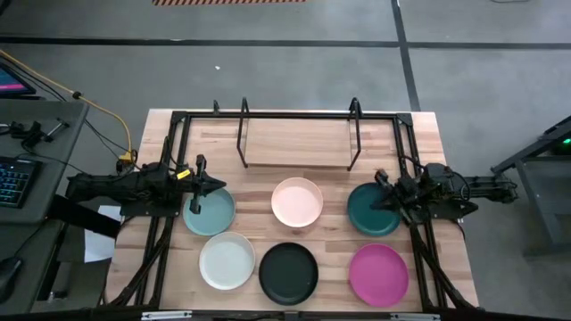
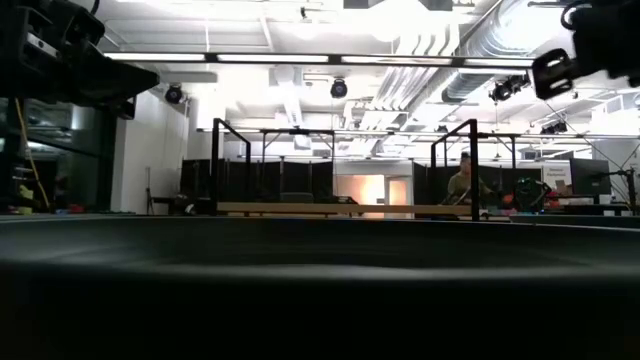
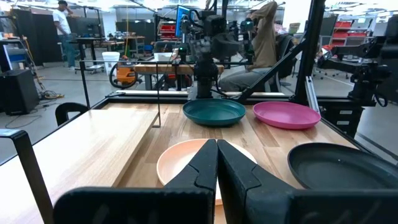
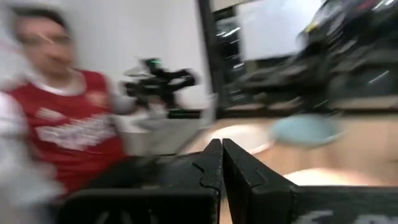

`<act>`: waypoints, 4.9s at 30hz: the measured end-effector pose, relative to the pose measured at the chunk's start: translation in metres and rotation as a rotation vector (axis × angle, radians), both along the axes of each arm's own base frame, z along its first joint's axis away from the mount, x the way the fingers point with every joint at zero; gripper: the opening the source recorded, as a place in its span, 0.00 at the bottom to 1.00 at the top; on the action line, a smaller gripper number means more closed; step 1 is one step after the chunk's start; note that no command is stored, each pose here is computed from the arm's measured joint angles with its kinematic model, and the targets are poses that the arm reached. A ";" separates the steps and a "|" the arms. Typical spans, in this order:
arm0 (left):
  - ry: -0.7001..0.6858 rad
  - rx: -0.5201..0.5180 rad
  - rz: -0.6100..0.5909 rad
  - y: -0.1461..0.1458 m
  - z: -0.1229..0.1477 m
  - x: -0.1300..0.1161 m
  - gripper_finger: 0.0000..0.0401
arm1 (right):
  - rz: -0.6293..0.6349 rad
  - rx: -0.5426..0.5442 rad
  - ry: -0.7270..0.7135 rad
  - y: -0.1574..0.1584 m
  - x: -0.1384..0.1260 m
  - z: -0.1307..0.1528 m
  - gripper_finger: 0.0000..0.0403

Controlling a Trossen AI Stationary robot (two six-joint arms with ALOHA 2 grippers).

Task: Place and stack plates onto a shelf
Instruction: Put the light orange plate on the shelf

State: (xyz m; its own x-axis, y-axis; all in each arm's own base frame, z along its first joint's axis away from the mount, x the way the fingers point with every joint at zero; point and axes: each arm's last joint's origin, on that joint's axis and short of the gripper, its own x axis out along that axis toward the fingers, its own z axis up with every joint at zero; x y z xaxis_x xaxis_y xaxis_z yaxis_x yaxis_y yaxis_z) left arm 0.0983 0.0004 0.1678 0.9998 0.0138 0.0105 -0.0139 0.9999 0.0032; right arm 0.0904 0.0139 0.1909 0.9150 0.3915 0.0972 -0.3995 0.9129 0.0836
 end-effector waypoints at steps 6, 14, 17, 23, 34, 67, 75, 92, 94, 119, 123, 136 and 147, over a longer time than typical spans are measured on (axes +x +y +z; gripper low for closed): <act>0.001 0.000 0.000 0.000 0.000 0.000 0.00 | -0.208 -0.077 -0.035 -0.005 0.002 0.001 0.00; 0.011 0.272 0.050 0.001 0.000 0.000 0.00 | -0.331 -0.134 -0.133 -0.009 0.001 0.009 0.00; 0.013 0.312 0.054 0.002 0.000 0.000 0.00 | -0.331 -0.115 -0.155 -0.009 0.000 0.011 0.00; 0.000 0.288 0.055 0.001 0.001 0.000 0.00 | -0.332 -0.099 -0.199 -0.009 -0.001 0.016 0.00; -0.147 -0.102 0.037 0.001 0.014 -0.001 0.00 | -0.453 0.080 -0.390 -0.013 -0.005 0.038 0.00; -0.195 -0.139 0.061 0.002 0.018 -0.002 0.00 | -0.899 0.220 1.048 -0.013 0.191 0.040 0.37; -0.194 -0.140 0.061 0.002 0.018 -0.002 0.00 | -0.940 0.252 1.257 -0.010 0.212 -0.018 0.37; -0.194 -0.141 0.069 0.002 0.018 -0.002 0.00 | -0.910 0.217 1.323 -0.008 0.229 -0.059 0.20; -0.195 -0.142 0.090 0.003 0.018 -0.002 0.00 | -0.900 0.199 1.316 -0.008 0.228 -0.056 0.07; -0.202 -0.152 0.194 0.006 0.018 -0.003 0.00 | -1.465 0.185 0.777 -0.097 0.185 0.060 0.00; -0.203 -0.152 0.195 0.006 0.018 -0.003 0.00 | -1.511 0.198 0.812 -0.114 0.185 0.051 0.00; -0.202 -0.152 0.195 0.006 0.018 -0.003 0.00 | -1.545 0.204 0.869 -0.133 0.179 0.045 0.00; -0.202 -0.152 0.195 0.006 0.018 -0.003 0.00 | -1.546 0.188 0.900 -0.132 0.177 0.043 0.06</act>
State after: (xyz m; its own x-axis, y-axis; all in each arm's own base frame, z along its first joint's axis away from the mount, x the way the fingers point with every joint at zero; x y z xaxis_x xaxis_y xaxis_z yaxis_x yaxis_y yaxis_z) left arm 0.0958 0.0064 0.1856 0.9561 0.2219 0.1913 -0.1907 0.9671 -0.1684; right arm 0.2672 -0.1185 0.2338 0.1948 -0.7370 -0.6472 0.9393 0.3301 -0.0932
